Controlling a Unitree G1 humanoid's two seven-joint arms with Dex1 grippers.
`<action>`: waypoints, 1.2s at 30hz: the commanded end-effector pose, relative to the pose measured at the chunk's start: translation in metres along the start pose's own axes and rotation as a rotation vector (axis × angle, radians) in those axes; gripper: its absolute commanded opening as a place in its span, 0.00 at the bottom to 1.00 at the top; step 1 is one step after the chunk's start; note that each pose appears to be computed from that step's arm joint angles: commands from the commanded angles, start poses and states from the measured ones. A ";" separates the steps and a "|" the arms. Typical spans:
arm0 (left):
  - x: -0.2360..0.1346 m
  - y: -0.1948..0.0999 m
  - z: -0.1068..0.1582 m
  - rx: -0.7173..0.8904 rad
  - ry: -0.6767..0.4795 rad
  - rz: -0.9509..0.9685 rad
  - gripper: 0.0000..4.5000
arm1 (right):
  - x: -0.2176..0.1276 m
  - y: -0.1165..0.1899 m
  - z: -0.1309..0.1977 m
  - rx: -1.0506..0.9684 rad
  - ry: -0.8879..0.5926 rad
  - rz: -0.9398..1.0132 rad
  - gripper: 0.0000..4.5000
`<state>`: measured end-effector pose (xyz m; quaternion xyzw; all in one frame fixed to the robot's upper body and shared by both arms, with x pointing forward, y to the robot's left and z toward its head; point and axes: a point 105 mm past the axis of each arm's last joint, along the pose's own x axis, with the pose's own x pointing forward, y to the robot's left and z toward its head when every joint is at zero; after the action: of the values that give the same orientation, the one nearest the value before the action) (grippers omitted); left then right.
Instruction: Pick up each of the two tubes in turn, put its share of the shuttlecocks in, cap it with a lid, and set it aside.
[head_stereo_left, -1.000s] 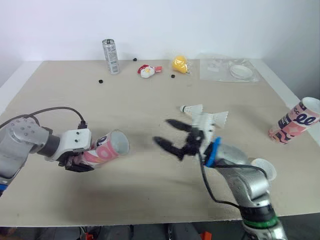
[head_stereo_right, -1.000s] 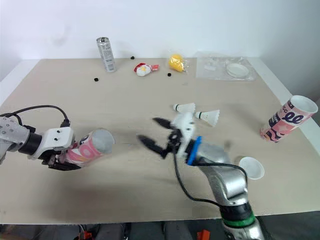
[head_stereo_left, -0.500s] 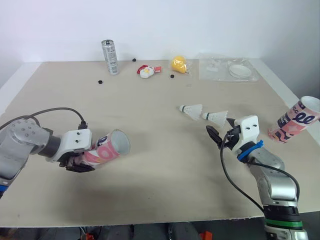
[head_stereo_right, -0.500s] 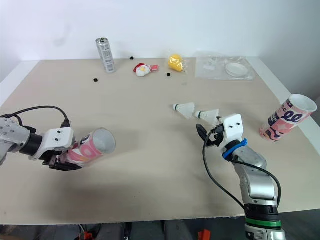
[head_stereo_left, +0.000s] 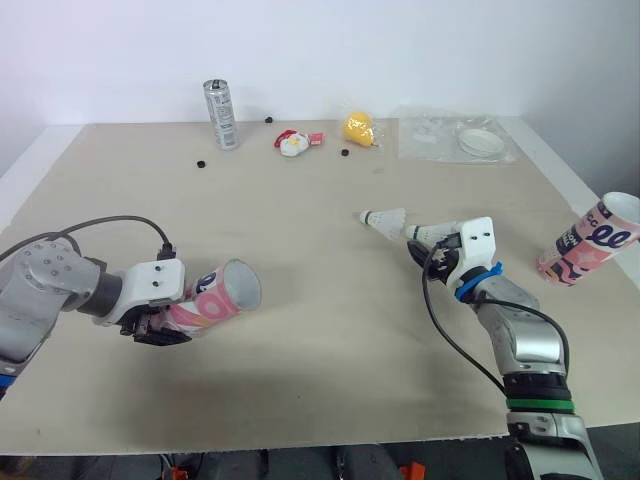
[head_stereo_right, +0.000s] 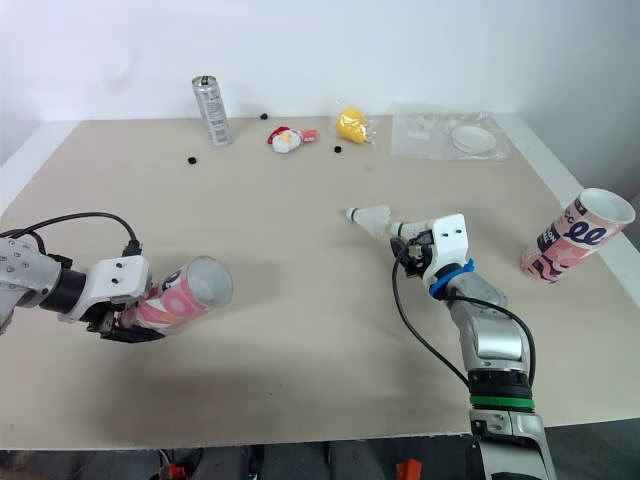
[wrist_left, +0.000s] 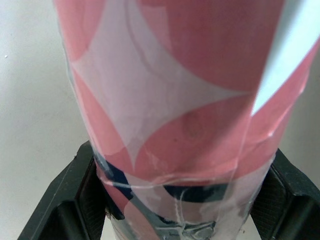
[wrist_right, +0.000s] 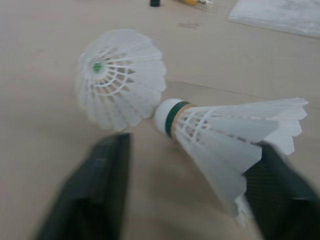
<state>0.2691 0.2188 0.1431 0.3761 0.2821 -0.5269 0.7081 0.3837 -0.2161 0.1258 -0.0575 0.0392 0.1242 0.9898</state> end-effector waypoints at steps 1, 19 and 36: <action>0.004 -0.006 0.003 0.007 -0.012 -0.020 0.74 | 0.001 -0.008 0.010 0.001 -0.038 -0.034 0.27; 0.005 -0.006 0.002 -0.001 -0.006 -0.018 0.74 | -0.085 0.103 0.086 0.152 -0.184 0.790 0.02; 0.008 -0.005 0.003 -0.008 -0.008 -0.020 0.74 | -0.069 0.239 0.082 -0.356 -0.285 1.229 0.02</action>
<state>0.2693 0.2153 0.1426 0.3737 0.2813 -0.5248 0.7111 0.2661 0.0032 0.1792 -0.1536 -0.0588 0.6725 0.7216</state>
